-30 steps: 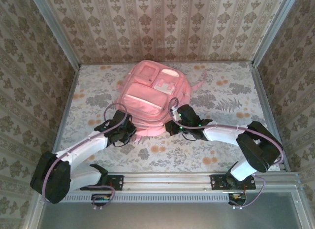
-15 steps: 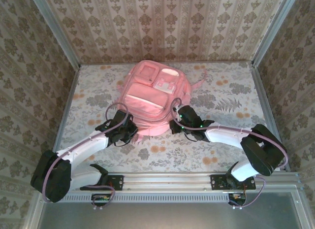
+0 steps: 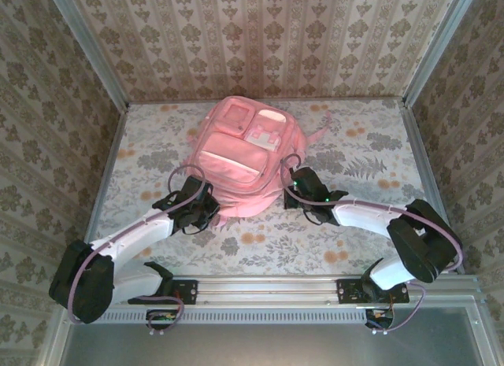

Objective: Pack the student bag

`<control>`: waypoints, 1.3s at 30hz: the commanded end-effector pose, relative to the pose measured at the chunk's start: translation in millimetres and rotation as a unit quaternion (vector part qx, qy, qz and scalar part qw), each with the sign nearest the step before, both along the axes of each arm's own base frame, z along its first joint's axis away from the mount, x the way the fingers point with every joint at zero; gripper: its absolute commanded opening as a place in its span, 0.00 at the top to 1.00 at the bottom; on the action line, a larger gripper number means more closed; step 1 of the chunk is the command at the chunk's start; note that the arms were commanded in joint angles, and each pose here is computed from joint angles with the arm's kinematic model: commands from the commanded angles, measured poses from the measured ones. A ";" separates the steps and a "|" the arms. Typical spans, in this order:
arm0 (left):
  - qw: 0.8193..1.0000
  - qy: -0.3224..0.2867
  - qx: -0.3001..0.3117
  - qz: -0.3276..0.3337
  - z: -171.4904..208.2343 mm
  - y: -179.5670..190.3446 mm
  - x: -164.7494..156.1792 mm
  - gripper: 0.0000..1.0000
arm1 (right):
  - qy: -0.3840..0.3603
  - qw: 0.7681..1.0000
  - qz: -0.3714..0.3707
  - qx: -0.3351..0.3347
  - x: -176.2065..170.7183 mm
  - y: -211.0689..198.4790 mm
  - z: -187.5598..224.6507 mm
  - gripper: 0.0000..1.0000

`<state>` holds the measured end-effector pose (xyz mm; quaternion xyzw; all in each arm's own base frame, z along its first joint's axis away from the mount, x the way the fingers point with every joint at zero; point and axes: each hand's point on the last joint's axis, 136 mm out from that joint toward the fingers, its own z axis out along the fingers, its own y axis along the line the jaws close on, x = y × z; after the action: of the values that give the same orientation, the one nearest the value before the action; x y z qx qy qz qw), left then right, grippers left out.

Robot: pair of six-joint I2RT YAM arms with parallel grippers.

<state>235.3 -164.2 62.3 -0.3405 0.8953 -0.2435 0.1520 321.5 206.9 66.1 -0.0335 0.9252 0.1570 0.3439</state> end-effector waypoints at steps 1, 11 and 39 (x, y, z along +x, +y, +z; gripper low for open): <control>0.999 -0.002 0.036 0.004 -0.5 11.3 -0.3 1.00 | 0.014 0.998 -0.062 -0.028 14.9 -26.5 -11.1 1.00; 0.999 -0.006 0.034 -0.003 -0.5 8.7 0.7 1.00 | 0.037 0.991 -0.127 0.017 37.0 -46.1 -13.7 1.00; 0.908 -0.331 0.086 -0.243 167.6 -18.7 39.9 0.00 | 0.057 0.968 -0.234 0.066 36.9 -142.9 -4.8 0.55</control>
<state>267.8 -189.1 219.8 -0.0307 0.8605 -0.3281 0.3886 363.2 60.2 53.3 0.2206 0.9130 0.1203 0.3214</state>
